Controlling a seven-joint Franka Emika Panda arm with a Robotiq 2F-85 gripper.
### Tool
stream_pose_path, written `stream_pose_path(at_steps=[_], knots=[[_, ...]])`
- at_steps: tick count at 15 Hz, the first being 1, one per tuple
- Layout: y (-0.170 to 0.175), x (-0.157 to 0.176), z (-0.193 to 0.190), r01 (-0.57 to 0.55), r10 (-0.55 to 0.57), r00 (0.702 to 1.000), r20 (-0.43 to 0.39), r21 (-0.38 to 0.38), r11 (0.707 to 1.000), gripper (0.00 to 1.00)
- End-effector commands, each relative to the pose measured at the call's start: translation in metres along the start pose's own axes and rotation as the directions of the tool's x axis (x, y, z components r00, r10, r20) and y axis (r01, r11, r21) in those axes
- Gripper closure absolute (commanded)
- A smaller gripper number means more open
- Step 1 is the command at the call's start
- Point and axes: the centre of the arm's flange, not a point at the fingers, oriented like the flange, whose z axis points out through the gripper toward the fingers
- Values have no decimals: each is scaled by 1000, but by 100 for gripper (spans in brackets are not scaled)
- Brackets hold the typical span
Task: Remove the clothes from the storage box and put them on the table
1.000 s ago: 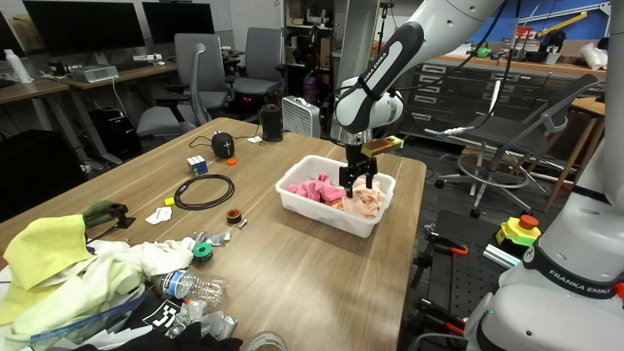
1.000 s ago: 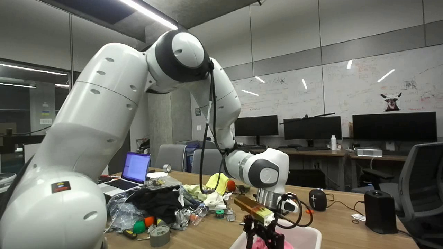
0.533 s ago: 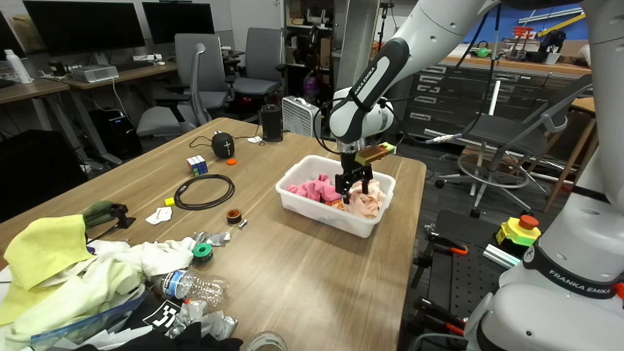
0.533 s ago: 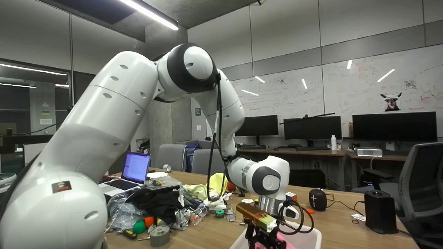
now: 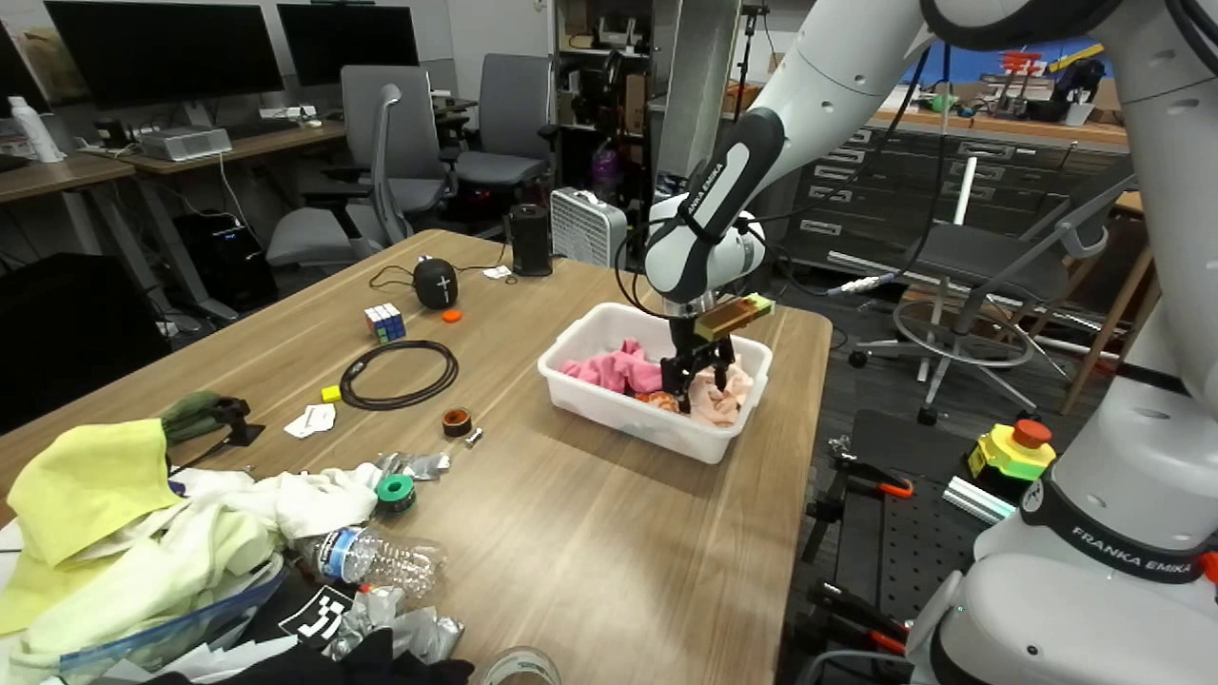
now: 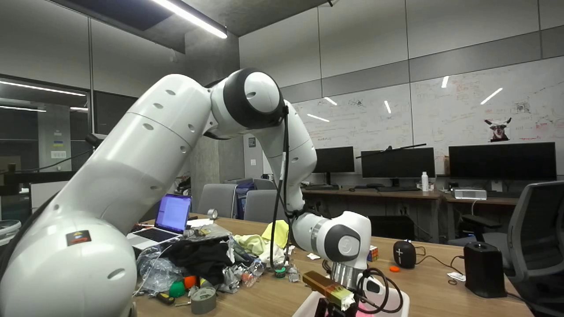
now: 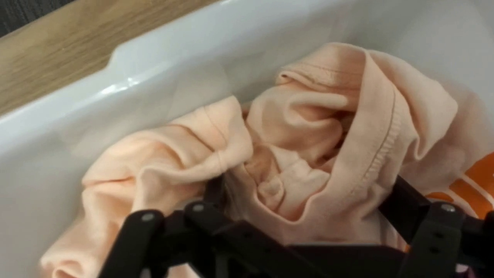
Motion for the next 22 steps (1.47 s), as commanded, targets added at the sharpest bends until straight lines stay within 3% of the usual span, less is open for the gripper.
stream_pose_path(at_steps=[1,2,3,9,12,22], knots=[[-4,9,3,-5,4,1000,-17,-24,1000,0],[-5,10,4,-5,5,1000,-20,-22,1000,16],[-6,10,5,-2,2,1000,-22,-20,1000,25],[-8,8,6,1,-2,999,-36,-13,1000,71],[-12,6,-12,-5,5,999,-53,-8,1000,93],[-18,-52,-76,-50,52,986,-157,16,999,91]])
